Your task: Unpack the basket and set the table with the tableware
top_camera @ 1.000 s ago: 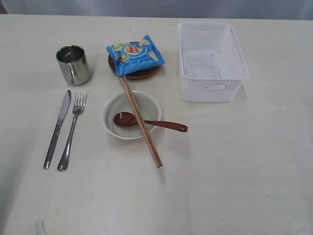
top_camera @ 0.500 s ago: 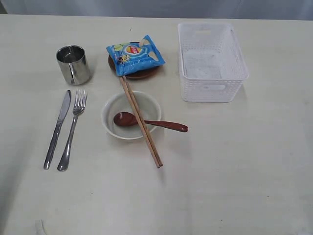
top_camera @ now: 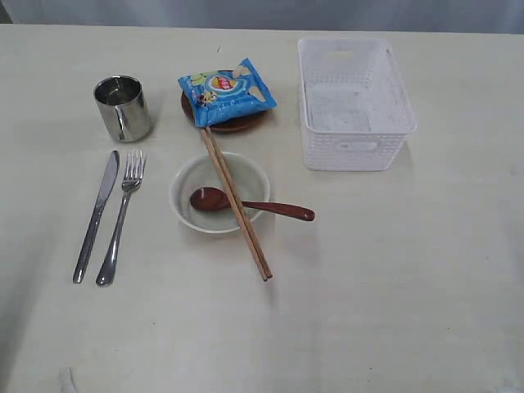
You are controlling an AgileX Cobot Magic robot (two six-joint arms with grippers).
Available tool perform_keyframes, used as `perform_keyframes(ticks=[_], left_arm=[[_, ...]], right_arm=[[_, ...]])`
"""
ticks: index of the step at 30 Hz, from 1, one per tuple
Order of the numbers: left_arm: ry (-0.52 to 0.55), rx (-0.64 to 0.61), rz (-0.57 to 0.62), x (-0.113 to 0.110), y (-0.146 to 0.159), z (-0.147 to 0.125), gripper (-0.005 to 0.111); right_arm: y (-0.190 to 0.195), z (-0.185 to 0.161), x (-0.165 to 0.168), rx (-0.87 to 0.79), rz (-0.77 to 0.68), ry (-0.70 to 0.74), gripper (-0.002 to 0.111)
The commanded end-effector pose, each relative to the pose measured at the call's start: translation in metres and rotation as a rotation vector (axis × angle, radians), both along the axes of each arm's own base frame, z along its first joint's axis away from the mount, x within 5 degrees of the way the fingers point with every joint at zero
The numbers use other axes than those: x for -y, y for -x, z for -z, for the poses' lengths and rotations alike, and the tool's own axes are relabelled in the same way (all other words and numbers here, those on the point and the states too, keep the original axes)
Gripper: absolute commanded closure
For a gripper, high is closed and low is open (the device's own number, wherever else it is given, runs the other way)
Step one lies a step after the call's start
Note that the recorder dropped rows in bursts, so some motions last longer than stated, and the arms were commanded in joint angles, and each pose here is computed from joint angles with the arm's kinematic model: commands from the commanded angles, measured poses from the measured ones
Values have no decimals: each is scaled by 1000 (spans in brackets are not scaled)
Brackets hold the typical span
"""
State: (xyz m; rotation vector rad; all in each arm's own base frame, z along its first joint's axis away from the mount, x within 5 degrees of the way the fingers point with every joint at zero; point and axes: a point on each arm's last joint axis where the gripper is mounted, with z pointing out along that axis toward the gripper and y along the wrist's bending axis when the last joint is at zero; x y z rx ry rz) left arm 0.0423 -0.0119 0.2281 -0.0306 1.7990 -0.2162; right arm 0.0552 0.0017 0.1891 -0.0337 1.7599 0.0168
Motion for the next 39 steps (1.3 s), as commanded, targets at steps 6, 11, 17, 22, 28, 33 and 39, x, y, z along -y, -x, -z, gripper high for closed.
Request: perform_keyframes(ticks=[6, 11, 17, 22, 28, 33, 39], left_arm=[[-5, 0, 0, 0, 0, 2, 107], [-5, 0, 0, 0, 0, 2, 107], [-5, 0, 0, 0, 0, 2, 107], [-5, 0, 0, 0, 0, 2, 107], [-5, 0, 0, 0, 0, 2, 107], [-5, 0, 0, 0, 0, 2, 107], [-5, 2, 0, 0, 0, 2, 107]], right_arm=[[2, 7, 1, -69, 3, 35, 105], [2, 7, 1, -67, 3, 35, 105], [2, 7, 1, -67, 3, 35, 105], [2, 7, 1, -67, 3, 35, 105], [2, 7, 1, -67, 3, 35, 105], [2, 7, 1, -67, 3, 35, 105], [2, 7, 1, -67, 3, 35, 105]])
